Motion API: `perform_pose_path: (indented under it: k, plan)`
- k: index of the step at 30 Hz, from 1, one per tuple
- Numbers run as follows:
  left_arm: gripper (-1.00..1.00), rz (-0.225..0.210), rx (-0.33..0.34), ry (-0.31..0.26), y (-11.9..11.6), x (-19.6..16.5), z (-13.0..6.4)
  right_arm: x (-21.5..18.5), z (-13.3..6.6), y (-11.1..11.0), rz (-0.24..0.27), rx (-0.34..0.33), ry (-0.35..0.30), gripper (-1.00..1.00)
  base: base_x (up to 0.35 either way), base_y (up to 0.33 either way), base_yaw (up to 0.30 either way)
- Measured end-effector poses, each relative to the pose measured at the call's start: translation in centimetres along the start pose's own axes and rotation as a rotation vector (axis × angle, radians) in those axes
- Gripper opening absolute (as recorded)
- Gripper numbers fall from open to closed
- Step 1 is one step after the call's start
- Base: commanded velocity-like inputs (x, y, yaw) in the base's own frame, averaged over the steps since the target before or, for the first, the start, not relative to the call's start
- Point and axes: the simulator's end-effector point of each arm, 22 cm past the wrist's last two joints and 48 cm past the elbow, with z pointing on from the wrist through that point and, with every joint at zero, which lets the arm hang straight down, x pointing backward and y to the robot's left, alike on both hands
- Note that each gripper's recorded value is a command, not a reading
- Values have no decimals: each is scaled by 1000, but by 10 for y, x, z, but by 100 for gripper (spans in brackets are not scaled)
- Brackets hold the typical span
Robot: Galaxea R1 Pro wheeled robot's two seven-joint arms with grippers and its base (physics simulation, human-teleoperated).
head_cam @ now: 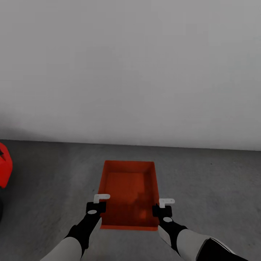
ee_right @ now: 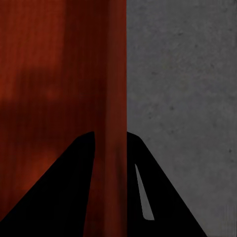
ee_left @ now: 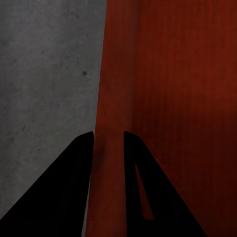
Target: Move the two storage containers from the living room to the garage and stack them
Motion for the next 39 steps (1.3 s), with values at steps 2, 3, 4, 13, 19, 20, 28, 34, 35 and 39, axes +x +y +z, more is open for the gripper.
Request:
perform_pose_path:
  k: [2,3,4,13,19,20,28,34,35,39]
  plan:
    - [-100,0,0,-1,0,0,0,0,0,0,0,0,-1,-100,249,0,0]
    - [-100,0,0,-2,0,-1,0,-1,0,0,1,0,-1,-100,243,0,0]
    - [-100,0,0,-2,0,-1,0,-1,0,0,1,0,-2,-100,205,0,0]
    - [-100,-1,-1,-5,0,-2,0,-2,1,0,1,-1,-5,-100,14,0,0]
    - [-100,-1,-1,-5,-1,-3,0,-2,1,-1,0,-1,-5,-100,0,0,0]
    - [-100,-1,-1,-5,-1,-3,0,-2,1,-1,0,-1,-5,-100,0,0,0]
    - [-100,-1,-2,-7,-1,-3,0,-4,1,-1,0,-1,-7,-100,0,0,0]
    - [-100,0,-1,-6,-2,-1,6,0,8,0,0,-1,-5,-100,0,0,0]
    - [-100,0,-1,-6,-2,-1,7,0,9,0,0,-1,-5,-100,0,0,0]
    - [-100,0,-1,-6,-3,1,12,2,13,0,0,-1,-6,-100,0,0,0]
